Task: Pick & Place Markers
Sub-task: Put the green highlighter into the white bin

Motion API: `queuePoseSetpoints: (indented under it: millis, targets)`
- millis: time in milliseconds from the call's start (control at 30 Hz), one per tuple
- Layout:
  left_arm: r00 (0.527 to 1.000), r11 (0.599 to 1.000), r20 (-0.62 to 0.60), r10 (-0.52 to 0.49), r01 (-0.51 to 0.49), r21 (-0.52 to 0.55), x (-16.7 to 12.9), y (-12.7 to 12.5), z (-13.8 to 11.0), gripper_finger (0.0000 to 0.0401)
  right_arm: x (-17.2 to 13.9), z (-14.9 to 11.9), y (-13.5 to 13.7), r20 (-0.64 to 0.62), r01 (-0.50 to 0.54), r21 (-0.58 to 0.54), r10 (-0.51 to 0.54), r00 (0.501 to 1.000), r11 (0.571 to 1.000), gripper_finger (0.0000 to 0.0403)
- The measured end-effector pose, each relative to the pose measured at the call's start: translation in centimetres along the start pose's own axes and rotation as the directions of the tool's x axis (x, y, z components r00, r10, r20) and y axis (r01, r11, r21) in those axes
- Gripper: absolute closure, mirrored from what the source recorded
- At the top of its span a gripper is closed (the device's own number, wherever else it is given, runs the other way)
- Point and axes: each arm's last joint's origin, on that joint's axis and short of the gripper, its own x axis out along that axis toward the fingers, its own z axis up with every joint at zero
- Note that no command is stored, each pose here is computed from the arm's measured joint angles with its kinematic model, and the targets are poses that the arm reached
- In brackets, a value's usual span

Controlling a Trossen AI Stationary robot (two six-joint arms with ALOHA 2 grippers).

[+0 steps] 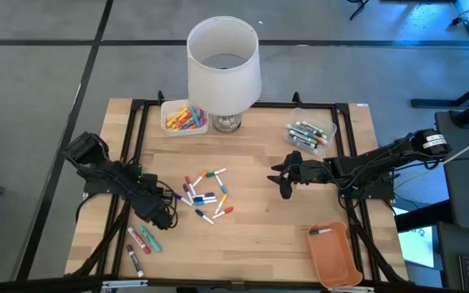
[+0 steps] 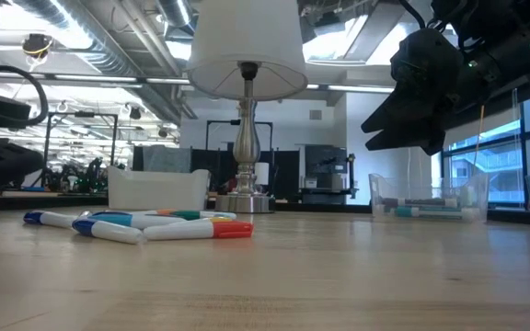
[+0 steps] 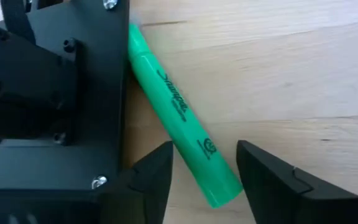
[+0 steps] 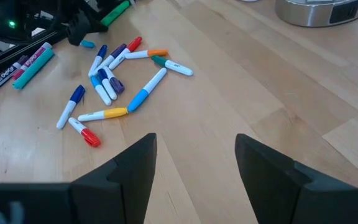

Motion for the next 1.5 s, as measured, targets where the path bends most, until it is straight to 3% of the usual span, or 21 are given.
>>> queuePoseSetpoints:
  millis: [233,433,667,733,900,1000,1267,1400,1500]
  targets:
    - [0.999,0.999,0.020,-0.031,0.030,0.038,0.1,-0.4,0.1,0.0285,0.0,0.0,0.0,0.002,0.000,0.001,0.000,1.000,1.000,0.0185]
    - [0.998,0.989,0.038,-0.046,0.040,0.145,0.3,-0.6,0.3,0.0327,0.0,0.0,0.0,0.002,0.000,-0.002,0.000,1.000,1.000,0.0186]
    - [0.989,0.979,0.142,-0.035,0.006,0.202,-0.8,-0.5,1.1,0.0323,0.0,0.0,0.0,0.006,0.000,-0.005,0.000,1.000,1.000,0.0186]
    - [0.978,0.975,0.179,-0.104,0.064,0.214,-1.9,-0.7,2.0,0.0321,0.0,0.1,0.0,0.016,0.012,-0.005,-0.012,1.000,1.000,0.0185]
    - [0.959,0.963,0.244,-0.147,0.082,0.257,-3.8,-1.2,5.7,0.0330,0.0,0.2,0.0,0.029,0.024,-0.007,-0.023,0.999,1.000,0.0186]
    - [0.945,0.960,0.301,-0.128,0.042,0.275,-3.9,-1.2,8.6,0.0331,0.0,0.2,0.0,0.029,0.025,-0.021,-0.024,0.999,0.999,0.0186]
    - [0.947,0.969,0.318,-0.049,-0.033,0.245,-1.7,-2.0,16.8,0.0330,0.0,0.2,0.0,0.029,0.026,-0.045,-0.024,0.999,0.999,0.0186]
    - [0.941,0.920,0.323,-0.103,-0.034,0.391,-0.4,-3.3,20.1,0.0330,0.0,0.1,0.0,0.028,0.027,-0.056,-0.025,0.999,0.998,0.0186]
    - [0.928,0.869,0.312,-0.202,0.023,0.494,0.0,-4.2,22.0,0.0330,0.0,0.1,0.0,0.027,0.027,-0.058,-0.026,0.999,0.998,0.0186]
